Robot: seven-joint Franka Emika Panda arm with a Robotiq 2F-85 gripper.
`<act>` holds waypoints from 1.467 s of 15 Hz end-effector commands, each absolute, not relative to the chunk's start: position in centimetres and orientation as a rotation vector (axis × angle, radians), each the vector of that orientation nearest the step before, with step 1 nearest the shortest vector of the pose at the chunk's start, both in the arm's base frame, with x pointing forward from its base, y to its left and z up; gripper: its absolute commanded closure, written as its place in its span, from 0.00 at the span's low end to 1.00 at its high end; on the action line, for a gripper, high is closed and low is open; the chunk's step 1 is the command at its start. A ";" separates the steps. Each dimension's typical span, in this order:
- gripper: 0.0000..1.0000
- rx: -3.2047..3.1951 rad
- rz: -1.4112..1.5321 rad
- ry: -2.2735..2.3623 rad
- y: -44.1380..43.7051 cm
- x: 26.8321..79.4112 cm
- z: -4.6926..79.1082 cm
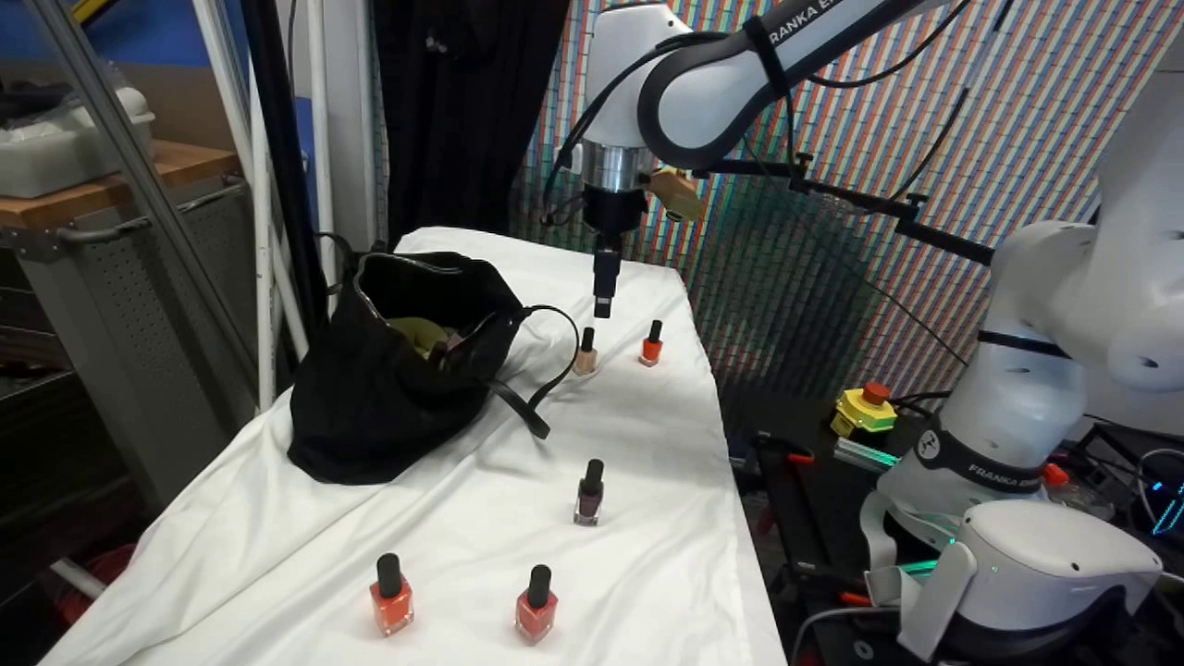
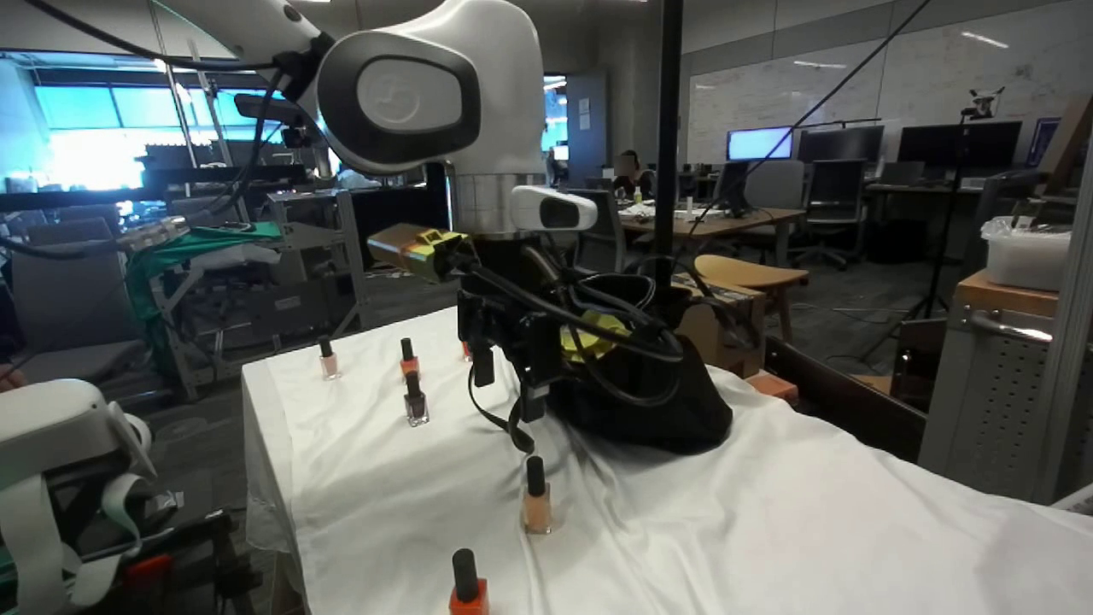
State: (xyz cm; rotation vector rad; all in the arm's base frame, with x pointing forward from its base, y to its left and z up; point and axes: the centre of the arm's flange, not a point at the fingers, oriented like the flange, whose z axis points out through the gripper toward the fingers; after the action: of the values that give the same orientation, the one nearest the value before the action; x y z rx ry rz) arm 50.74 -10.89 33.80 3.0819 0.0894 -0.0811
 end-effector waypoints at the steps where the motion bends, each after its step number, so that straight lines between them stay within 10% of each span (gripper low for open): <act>1: 0.00 3.072 -0.047 -0.028 -11.9 52.0 31.5; 22: 0.00 3.094 -0.022 -0.216 -14.3 53.6 23.7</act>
State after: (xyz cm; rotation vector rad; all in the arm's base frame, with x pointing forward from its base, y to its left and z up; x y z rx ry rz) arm 52.54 -14.03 24.15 3.0770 -0.2156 -0.0627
